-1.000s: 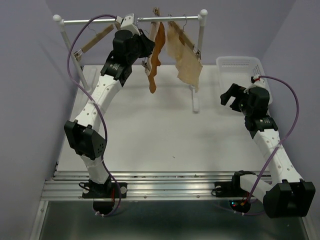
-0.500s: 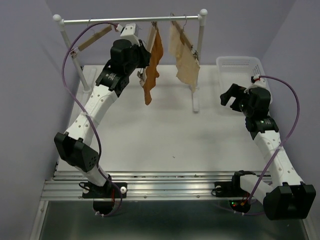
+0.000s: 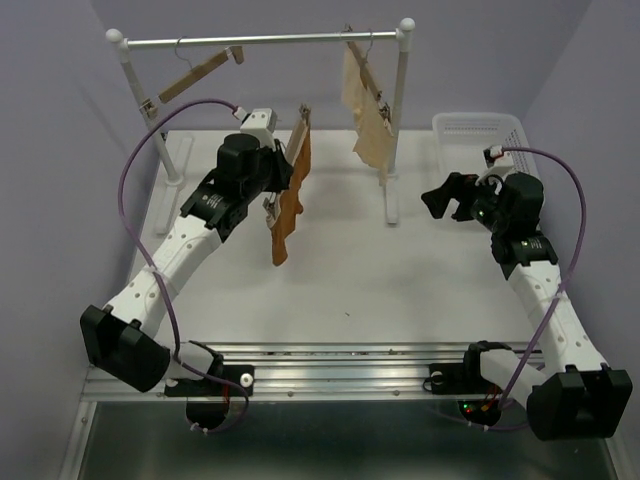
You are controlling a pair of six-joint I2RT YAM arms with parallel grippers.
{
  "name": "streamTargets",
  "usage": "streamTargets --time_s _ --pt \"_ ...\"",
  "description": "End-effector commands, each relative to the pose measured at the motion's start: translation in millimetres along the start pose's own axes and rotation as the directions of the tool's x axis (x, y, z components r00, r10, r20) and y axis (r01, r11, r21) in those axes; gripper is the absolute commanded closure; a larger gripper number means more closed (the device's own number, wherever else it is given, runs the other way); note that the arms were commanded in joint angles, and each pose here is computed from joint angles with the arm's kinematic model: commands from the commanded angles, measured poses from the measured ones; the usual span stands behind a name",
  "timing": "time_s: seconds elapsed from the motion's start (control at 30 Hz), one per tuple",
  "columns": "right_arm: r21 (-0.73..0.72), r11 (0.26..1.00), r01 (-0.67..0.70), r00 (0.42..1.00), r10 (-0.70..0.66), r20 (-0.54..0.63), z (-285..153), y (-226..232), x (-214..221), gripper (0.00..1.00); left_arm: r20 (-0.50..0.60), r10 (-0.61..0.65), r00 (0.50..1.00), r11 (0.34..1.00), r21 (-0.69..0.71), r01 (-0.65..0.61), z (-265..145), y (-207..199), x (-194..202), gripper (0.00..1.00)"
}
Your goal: Remove the underwear clipped to the hanger
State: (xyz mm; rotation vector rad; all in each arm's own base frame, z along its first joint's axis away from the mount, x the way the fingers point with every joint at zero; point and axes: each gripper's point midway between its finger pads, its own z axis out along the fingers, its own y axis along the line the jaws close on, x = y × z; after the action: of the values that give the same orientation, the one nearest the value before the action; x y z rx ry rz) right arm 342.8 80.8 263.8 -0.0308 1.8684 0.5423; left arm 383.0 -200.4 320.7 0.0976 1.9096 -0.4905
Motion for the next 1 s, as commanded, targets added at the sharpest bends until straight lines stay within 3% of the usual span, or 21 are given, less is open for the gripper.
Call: streamTargets --time_s 0.0,0.2,0.4,0.43,0.57,0.67,0.77,0.8,0.93,0.97 --pt "-0.335 0.909 0.247 0.967 -0.208 0.148 -9.8 75.9 -42.9 0.00 0.039 -0.020 0.999 0.993 0.121 0.015 -44.7 -19.7 -0.1 1.00" --pt "-0.544 0.701 0.461 0.859 -0.505 0.077 14.0 153.6 -5.5 0.00 -0.076 -0.013 0.997 0.974 0.223 0.029 -81.4 -28.1 51.2 1.00" --pt "-0.720 0.478 0.503 0.789 -0.594 0.157 8.0 203.5 4.2 0.00 -0.180 0.011 0.984 0.955 0.294 0.043 -111.5 -31.0 89.8 1.00" --pt "-0.745 0.443 0.498 0.786 -0.593 0.172 3.9 211.8 6.6 0.00 -0.182 0.013 0.983 0.951 0.305 0.044 -119.4 -31.8 91.2 1.00" --pt "-0.759 0.458 0.463 0.801 -0.582 0.137 12.4 216.2 1.8 0.00 -0.185 0.028 0.982 0.910 0.410 0.052 -142.2 -45.3 100.2 1.00" --pt "-0.798 0.474 0.371 0.821 -0.569 0.044 14.4 219.5 7.5 0.00 -0.194 0.038 0.980 0.888 0.457 0.056 -155.0 -48.1 112.8 1.00" --pt "-0.887 0.343 0.308 0.807 -0.588 0.053 -1.7 231.5 15.6 0.00 -0.187 0.061 0.981 0.855 0.516 0.045 -168.9 -53.9 119.8 1.00" --pt "-0.895 0.265 0.359 0.775 -0.618 0.128 -3.2 231.8 16.1 0.00 -0.174 0.069 0.982 0.848 0.529 0.034 -173.8 -54.7 119.4 1.00" --pt "-0.919 0.138 0.369 0.731 -0.654 0.195 -16.9 236.3 10.7 0.00 -0.172 0.116 0.978 0.829 0.559 0.000 -184.7 -54.9 125.5 1.00" --pt "-0.947 0.141 0.289 0.729 -0.674 0.122 -22.5 229.5 26.5 0.00 -0.168 0.128 0.977 0.824 0.567 -0.011 -186.0 -55.3 126.0 1.00"
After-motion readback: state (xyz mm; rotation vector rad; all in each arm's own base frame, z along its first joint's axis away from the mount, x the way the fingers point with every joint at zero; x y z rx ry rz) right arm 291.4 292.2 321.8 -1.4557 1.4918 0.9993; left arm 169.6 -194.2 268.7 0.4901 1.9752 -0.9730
